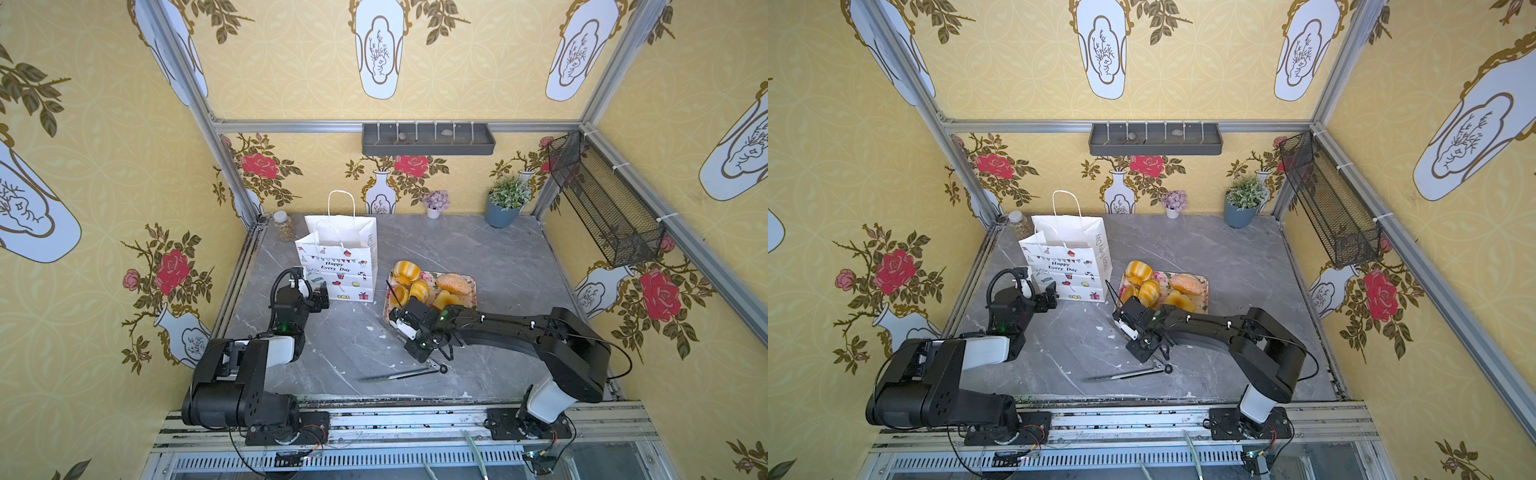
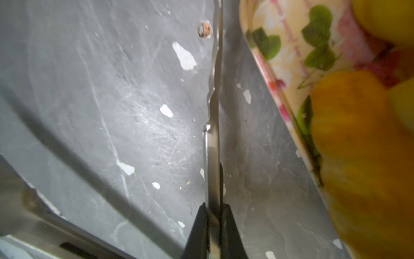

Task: Pack bread into a paper bag
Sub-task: Pick up the clamp from the center of the board, then place the clamp at the center of the board.

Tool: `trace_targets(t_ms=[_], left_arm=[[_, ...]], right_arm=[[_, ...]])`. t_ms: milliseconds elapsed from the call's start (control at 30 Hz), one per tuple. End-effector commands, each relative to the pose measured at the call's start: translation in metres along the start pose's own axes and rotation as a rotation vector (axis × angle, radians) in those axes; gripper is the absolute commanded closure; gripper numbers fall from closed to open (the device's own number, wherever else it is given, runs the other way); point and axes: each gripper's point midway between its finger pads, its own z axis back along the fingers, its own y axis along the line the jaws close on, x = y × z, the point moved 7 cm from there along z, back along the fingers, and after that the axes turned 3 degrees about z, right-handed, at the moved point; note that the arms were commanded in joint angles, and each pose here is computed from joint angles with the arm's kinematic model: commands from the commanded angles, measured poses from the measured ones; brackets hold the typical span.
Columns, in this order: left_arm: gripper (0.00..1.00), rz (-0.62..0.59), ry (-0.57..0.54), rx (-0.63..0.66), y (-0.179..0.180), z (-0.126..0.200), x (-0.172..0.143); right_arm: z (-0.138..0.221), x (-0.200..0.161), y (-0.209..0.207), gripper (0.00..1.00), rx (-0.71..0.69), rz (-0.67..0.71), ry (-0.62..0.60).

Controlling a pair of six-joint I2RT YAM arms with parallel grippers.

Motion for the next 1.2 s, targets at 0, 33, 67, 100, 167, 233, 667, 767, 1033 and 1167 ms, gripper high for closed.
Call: trace_targets(t_ms=[0, 33, 67, 100, 167, 233, 667, 767, 1033, 1167], left_arm=[[0.01, 0.005, -0.02, 0.004, 0.001, 0.001, 0.003], [0.01, 0.005, -0.02, 0.004, 0.001, 0.001, 0.003], [0.01, 0.005, -0.02, 0.005, 0.001, 0.001, 0.003], [0.01, 0.005, -0.02, 0.005, 0.001, 0.001, 0.003], [0.01, 0.005, -0.02, 0.004, 0.001, 0.001, 0.003], [0.01, 0.005, -0.02, 0.004, 0.001, 0.001, 0.003], [0.01, 0.005, -0.021, 0.004, 0.001, 0.001, 0.003], [0.01, 0.005, -0.02, 0.004, 0.001, 0.001, 0.003], [0.01, 0.005, -0.019, 0.004, 0.001, 0.001, 0.003], [0.01, 0.004, -0.02, 0.004, 0.001, 0.001, 0.003]], right_arm=[[0.027, 0.007, 0.001, 1.0, 0.025, -0.027, -0.056], [0.041, 0.009, -0.001, 1.0, 0.02, -0.04, -0.086], [0.052, 0.01, -0.003, 1.0, 0.014, -0.051, -0.114], [0.068, 0.012, -0.009, 1.0, 0.001, -0.075, -0.154], [0.094, 0.012, -0.025, 1.0, -0.03, -0.139, -0.223], [0.122, 0.006, -0.054, 1.0, -0.098, -0.248, -0.285], [0.197, -0.09, -0.208, 1.0, -0.73, -0.922, -0.358], [0.192, -0.121, -0.238, 1.0, -0.75, -1.1, -0.328], [0.142, -0.168, -0.282, 1.0, -0.662, -1.364, -0.229], [0.112, -0.157, -0.298, 1.0, -0.551, -1.351, -0.272]])
